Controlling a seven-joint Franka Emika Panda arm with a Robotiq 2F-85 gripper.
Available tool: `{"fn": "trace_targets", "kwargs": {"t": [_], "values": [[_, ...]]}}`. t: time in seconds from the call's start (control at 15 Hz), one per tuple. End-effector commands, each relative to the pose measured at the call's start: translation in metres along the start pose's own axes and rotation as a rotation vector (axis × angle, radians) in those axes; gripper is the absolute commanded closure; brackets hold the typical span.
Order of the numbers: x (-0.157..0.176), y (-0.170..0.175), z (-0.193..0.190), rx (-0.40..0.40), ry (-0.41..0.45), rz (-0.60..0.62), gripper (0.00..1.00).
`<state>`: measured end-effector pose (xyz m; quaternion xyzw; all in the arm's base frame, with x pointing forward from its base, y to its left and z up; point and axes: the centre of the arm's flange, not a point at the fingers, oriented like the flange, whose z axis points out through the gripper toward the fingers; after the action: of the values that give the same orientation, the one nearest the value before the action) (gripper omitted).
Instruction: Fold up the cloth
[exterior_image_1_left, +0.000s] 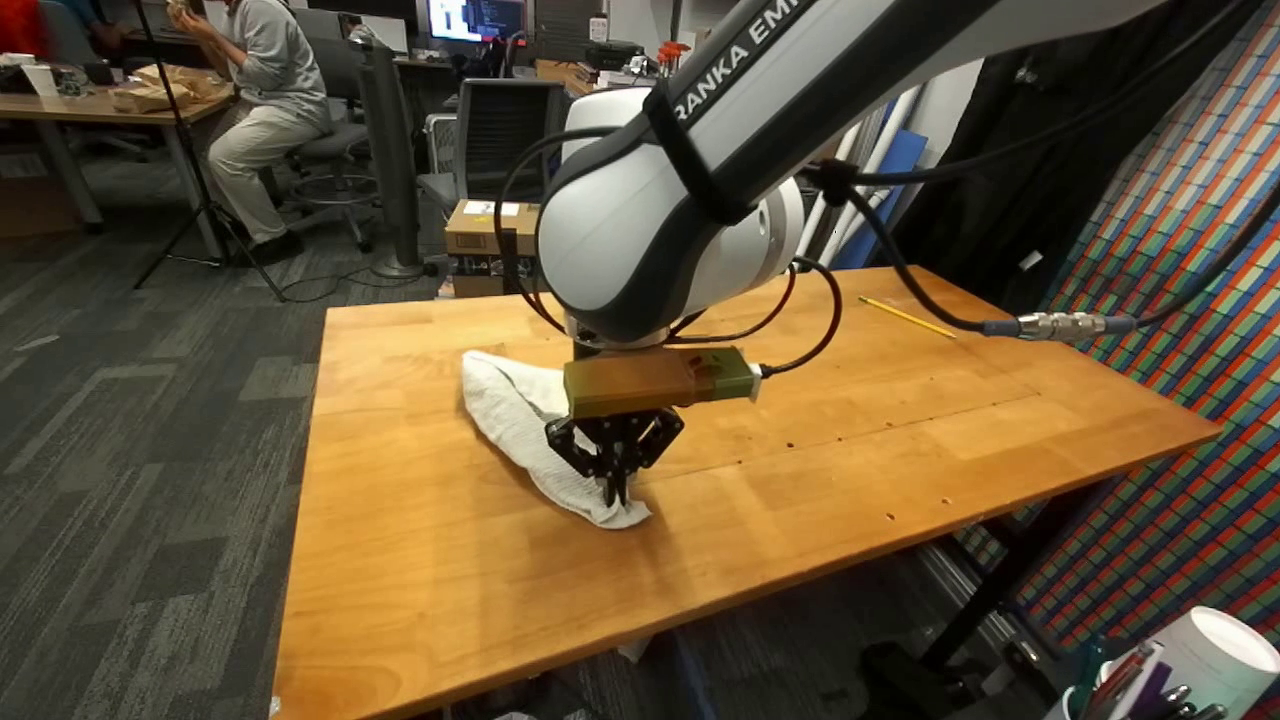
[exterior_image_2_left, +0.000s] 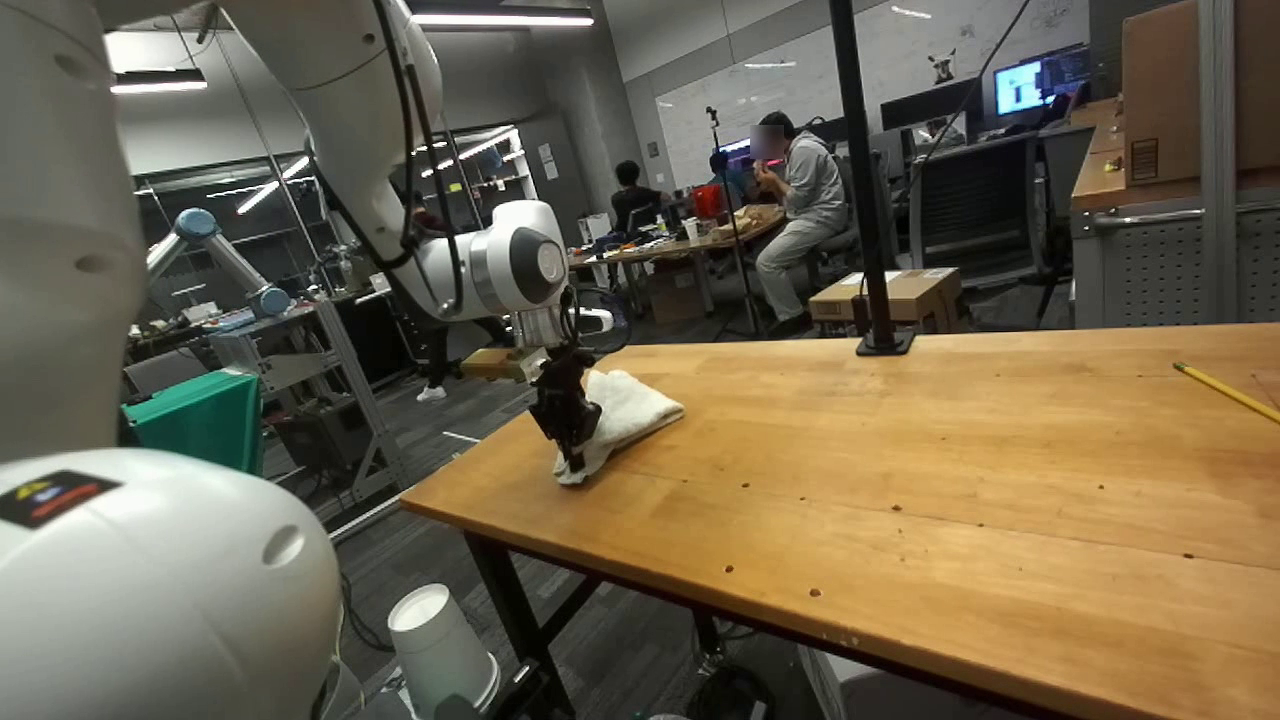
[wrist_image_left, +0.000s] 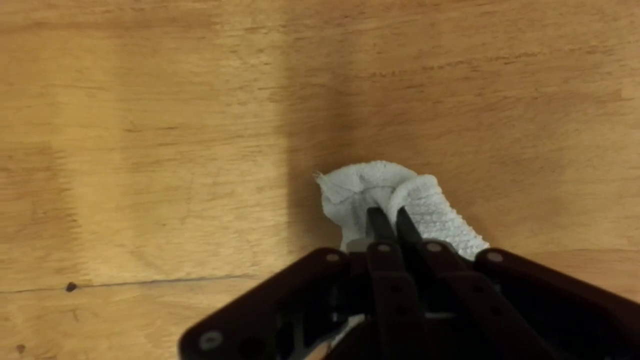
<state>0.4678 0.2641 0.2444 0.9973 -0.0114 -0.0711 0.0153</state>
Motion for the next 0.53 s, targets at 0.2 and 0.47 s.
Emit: {"fn": "trace_targets", "kwargs": {"t": [0.2,0.47], "values": [[0.009,0.022,-0.031,0.008,0.065,0.029,0.97],[0.027,0.035,-0.050,-0.008,0.107,0.044,0.97]]}}
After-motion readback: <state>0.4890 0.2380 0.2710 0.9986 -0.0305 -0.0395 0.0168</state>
